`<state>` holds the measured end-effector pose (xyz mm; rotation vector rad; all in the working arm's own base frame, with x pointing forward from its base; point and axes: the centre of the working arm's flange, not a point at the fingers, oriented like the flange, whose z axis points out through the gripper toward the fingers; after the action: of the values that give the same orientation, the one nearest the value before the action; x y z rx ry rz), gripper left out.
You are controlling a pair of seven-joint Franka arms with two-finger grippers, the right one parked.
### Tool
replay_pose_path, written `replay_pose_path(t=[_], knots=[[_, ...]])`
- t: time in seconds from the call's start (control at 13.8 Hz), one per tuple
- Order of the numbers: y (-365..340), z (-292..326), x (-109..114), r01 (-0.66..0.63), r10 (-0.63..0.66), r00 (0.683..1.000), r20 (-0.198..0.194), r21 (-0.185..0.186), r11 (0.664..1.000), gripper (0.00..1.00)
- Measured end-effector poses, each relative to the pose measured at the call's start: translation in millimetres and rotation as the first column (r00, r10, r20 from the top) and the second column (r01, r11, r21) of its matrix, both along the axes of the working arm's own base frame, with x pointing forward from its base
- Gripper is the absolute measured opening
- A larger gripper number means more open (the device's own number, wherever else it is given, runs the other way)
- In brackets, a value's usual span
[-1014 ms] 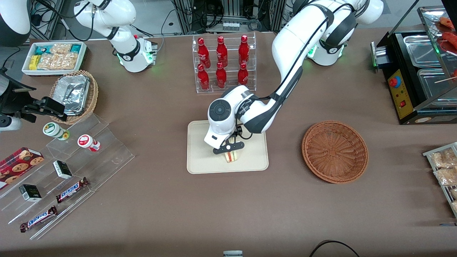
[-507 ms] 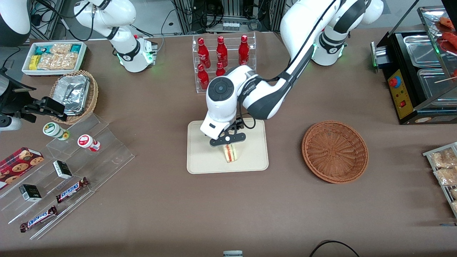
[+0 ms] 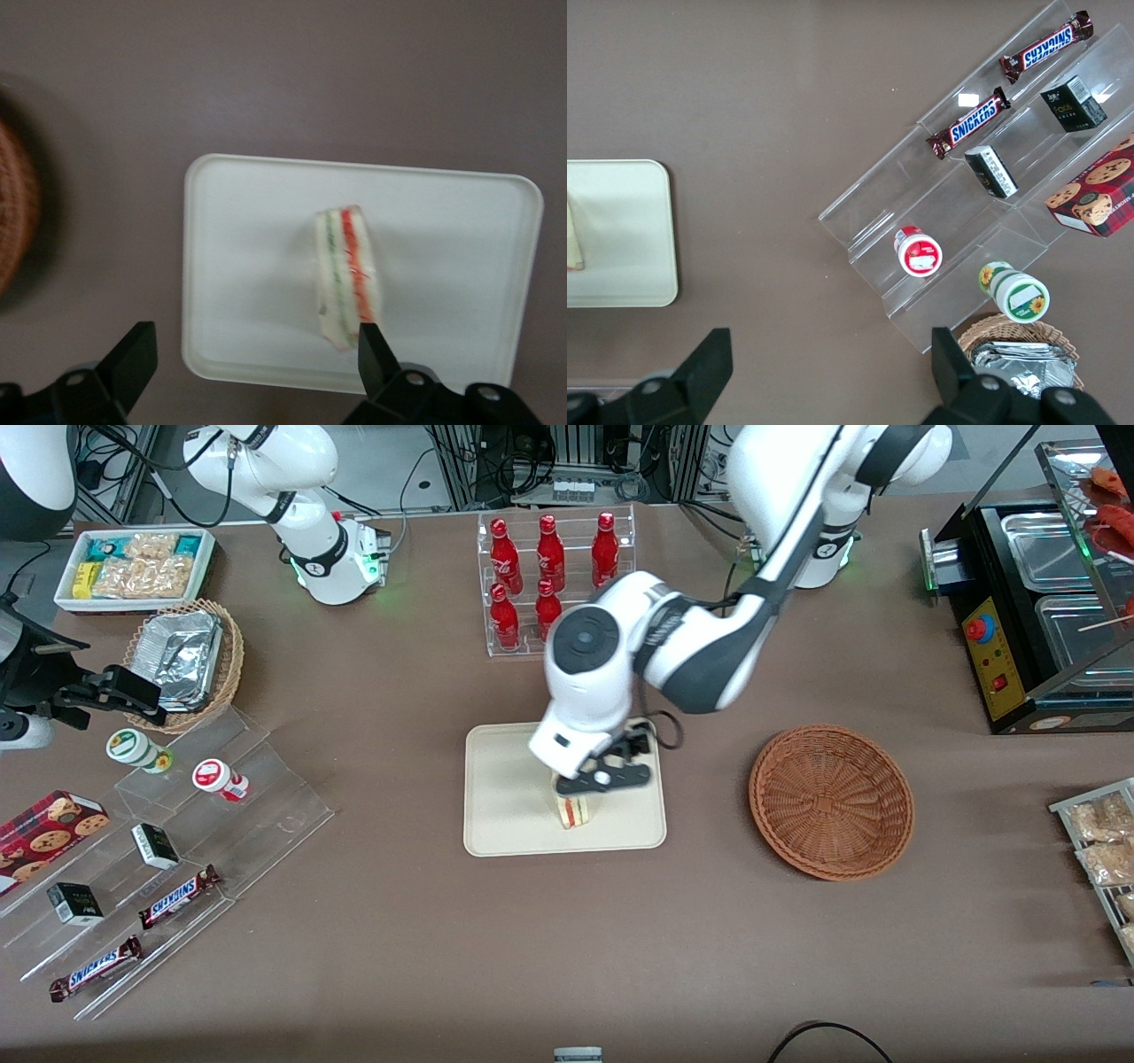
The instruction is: Place sandwich from basket to tray
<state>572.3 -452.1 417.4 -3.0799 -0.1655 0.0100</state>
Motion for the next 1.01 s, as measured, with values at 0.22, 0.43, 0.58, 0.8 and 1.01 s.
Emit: replay_pose_path(t=[0.22,0.43,0.58,0.8,1.01], knots=[[99,28,42,0.068,-0.070,0.996,-0.047,-0.038,0.997,1.00],[188,47,53,0.143,-0.146,0.987,-0.067,-0.047,0.989,1.00],[229,54,51,0.177,-0.181,0.980,-0.084,-0.047,0.983,1.00],[281,68,47,0.229,-0.234,0.964,-0.129,-0.053,0.972,1.00],[317,92,42,0.212,-0.218,0.967,-0.134,-0.053,0.976,1.00]])
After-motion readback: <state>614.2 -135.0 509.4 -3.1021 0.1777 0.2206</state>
